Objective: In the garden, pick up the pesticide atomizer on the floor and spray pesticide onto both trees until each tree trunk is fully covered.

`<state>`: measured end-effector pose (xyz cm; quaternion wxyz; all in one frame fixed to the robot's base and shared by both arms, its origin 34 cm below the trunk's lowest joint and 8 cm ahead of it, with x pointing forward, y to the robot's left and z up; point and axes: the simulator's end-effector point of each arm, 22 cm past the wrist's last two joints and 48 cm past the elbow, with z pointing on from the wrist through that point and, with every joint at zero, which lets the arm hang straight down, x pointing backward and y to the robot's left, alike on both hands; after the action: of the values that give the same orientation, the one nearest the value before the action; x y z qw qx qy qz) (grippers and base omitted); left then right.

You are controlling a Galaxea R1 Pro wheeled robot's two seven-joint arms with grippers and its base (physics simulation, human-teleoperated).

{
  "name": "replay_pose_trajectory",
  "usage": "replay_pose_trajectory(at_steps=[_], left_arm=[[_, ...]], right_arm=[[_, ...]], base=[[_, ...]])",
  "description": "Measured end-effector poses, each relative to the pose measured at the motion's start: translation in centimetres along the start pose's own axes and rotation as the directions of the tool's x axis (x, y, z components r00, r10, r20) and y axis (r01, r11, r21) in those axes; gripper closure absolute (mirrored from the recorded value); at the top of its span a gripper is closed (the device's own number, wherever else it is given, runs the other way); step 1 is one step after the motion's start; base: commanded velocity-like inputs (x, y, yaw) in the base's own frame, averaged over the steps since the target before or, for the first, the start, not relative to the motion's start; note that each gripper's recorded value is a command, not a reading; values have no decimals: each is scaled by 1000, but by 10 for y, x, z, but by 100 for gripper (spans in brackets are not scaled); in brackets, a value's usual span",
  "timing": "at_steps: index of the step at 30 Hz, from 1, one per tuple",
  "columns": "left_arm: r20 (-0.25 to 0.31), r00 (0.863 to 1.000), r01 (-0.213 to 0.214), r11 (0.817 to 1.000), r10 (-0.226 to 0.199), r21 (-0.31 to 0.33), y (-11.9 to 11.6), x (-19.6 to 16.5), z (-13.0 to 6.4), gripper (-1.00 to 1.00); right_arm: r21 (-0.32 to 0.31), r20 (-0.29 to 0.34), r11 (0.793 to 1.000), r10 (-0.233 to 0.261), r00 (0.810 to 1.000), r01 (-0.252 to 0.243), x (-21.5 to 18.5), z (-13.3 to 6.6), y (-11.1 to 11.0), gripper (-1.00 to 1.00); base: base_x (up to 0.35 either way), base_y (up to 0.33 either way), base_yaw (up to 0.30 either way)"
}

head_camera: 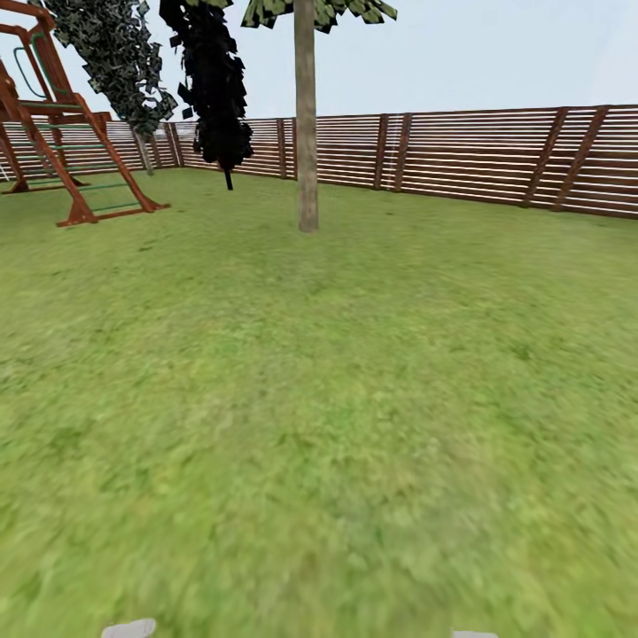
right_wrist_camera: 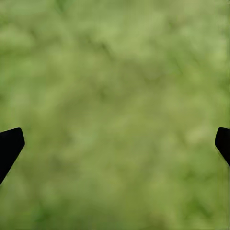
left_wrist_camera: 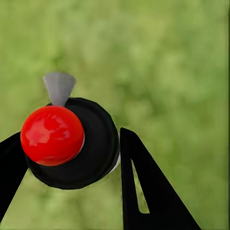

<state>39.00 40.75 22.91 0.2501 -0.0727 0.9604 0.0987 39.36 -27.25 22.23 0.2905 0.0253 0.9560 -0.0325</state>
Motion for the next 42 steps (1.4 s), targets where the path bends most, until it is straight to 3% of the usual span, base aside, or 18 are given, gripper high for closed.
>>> replay_pose_trajectory(at_steps=[42], left_arm=[[1,1000,0,1000,0,0,0,0,0,100]], right_arm=[[0,0,1000,0,1000,0,0,0,0,-100]], base=[[337,0,0]])
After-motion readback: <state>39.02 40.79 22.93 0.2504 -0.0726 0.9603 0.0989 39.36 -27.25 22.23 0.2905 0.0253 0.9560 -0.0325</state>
